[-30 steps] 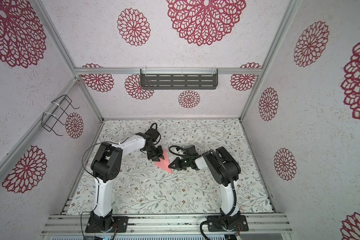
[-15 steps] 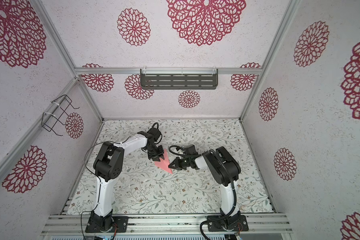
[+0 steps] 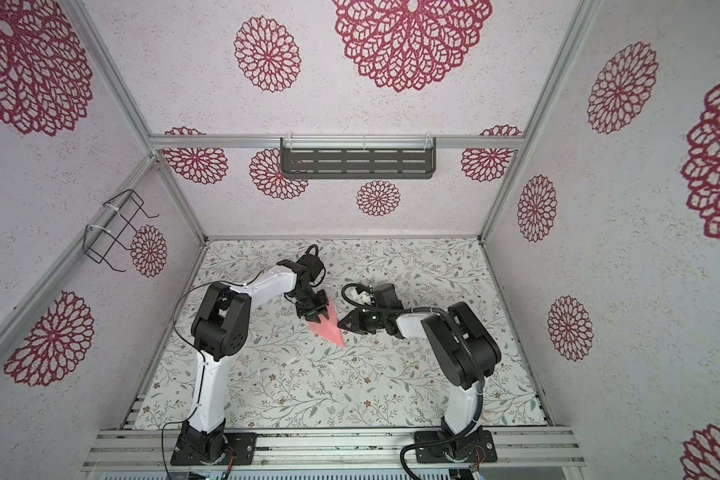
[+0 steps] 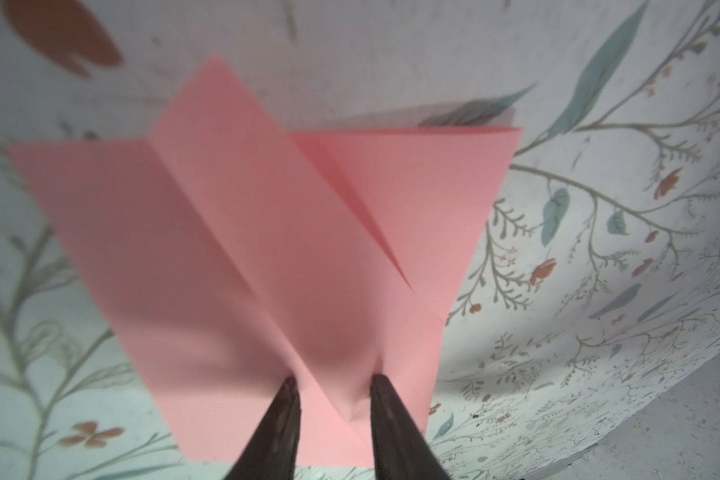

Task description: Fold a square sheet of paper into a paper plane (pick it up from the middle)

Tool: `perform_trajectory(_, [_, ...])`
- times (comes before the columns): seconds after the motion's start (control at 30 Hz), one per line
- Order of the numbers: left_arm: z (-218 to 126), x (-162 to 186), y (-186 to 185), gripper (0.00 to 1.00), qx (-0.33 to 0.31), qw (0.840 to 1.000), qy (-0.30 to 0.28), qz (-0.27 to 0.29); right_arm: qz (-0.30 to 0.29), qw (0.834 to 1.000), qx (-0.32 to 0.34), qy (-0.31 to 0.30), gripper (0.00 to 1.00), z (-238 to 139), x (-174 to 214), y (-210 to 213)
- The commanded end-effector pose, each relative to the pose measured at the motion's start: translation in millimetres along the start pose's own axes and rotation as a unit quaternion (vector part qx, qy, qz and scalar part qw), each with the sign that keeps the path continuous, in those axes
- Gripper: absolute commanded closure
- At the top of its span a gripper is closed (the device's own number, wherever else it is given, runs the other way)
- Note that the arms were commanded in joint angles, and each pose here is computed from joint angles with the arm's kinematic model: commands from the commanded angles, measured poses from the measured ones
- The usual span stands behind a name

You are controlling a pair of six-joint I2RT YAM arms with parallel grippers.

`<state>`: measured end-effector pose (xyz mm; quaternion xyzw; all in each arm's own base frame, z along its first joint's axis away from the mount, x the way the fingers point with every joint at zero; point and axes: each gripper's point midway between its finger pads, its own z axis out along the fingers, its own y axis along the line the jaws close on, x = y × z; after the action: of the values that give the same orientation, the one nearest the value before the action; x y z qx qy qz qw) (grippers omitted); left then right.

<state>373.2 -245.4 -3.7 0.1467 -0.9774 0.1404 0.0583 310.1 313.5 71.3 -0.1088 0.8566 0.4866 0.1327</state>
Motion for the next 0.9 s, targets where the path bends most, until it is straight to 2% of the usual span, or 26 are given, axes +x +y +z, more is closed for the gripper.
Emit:
perform_trajectory(0.0, [95.8, 28.1, 119.8, 0.67, -0.210, 0.974, 0.069, -0.043, -0.030, 0.999, 0.009, 0.009, 0.80, 3.9, 0.1, 9.8])
perform_trajectory(0.3, [102.3, 30.1, 122.0, 0.68, -0.213, 0.973, 0.080, -0.042, -0.018, 0.999, 0.012, 0.040, 0.91, 28.2, 9.3, -0.1])
perform_trajectory(0.87, [106.8, 30.9, 122.6, 0.69, -0.211, 0.973, 0.088, -0.043, 0.003, 0.997, 0.056, 0.060, 0.93, 31.9, 24.2, -34.1])
